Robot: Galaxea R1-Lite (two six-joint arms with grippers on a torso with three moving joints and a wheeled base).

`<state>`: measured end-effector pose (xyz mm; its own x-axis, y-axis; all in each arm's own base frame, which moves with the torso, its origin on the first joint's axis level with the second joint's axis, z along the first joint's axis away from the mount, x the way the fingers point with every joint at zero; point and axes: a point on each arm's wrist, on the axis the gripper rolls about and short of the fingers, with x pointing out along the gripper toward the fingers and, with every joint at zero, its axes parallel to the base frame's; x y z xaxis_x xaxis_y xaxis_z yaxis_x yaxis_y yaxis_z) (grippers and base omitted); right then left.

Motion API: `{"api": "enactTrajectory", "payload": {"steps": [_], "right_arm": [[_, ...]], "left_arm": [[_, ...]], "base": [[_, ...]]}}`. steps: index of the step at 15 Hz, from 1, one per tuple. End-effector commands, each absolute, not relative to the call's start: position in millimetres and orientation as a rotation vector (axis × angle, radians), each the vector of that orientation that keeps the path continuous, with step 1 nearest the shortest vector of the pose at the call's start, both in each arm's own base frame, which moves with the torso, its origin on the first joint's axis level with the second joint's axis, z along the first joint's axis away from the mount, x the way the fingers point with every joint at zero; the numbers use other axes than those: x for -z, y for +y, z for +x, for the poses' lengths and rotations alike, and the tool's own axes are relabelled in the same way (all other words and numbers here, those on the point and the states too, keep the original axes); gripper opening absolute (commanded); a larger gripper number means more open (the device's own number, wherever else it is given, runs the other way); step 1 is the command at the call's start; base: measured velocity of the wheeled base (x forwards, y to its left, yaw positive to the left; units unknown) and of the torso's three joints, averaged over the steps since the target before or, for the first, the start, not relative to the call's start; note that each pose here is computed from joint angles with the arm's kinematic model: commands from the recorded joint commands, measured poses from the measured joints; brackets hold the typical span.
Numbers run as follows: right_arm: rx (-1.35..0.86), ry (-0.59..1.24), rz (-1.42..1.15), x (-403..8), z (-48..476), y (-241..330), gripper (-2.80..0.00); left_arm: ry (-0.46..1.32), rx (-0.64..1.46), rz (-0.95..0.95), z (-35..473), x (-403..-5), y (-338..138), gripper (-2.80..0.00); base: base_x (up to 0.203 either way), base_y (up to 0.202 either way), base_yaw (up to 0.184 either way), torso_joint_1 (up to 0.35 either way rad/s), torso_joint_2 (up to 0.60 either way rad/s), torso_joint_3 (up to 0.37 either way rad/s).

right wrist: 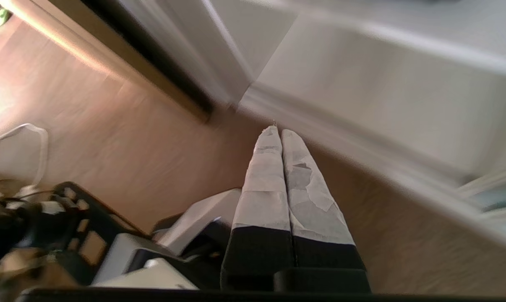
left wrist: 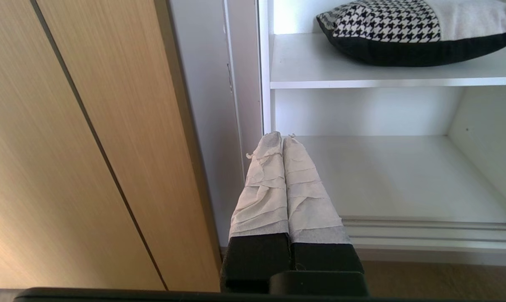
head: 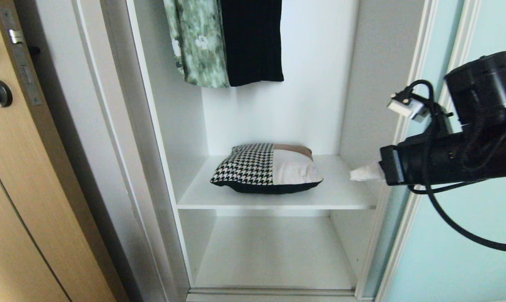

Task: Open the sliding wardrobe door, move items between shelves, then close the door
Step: Place the pillow on the lower shelf

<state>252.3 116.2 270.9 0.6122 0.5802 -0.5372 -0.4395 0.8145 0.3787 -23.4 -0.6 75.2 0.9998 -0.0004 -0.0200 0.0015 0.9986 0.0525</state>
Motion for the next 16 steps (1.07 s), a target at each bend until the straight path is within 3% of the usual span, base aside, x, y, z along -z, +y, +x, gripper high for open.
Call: {"api": "enactTrajectory", "payload": {"steps": [1,8,9,10,13,16], "right_arm": [[-0.574,0.833,0.250,-235,288,142,-2.80],[-0.455,1.003,0.341,-161,362,163,-2.80],[-0.438,1.000,0.363,-154,374,163,-0.58],[-0.421,0.986,0.382,-150,387,160,0.00],[-0.374,0.943,0.432,-148,416,145,0.00],[-0.361,0.937,0.439,-145,424,139,0.00]], "left_arm": [[0.021,0.001,0.060,-23,-75,-1,-2.80],[0.025,-0.002,0.072,-23,-74,-1,-2.80],[0.023,-0.001,0.073,-23,-75,-1,-2.80],[0.024,0.000,0.066,-23,-75,-1,-2.80],[0.029,0.001,0.087,-24,-77,-1,-2.80],[0.024,0.000,0.096,-23,-111,-1,-2.80]], "base": [[0.000,0.000,0.000,0.000,0.00,0.000],[0.000,0.000,0.000,0.000,0.00,0.000],[0.000,0.000,0.000,0.000,0.00,0.000],[0.000,0.000,0.000,0.000,0.00,0.000],[0.000,0.000,0.000,0.000,0.00,0.000],[0.000,0.000,0.000,0.000,0.00,0.000]]}}
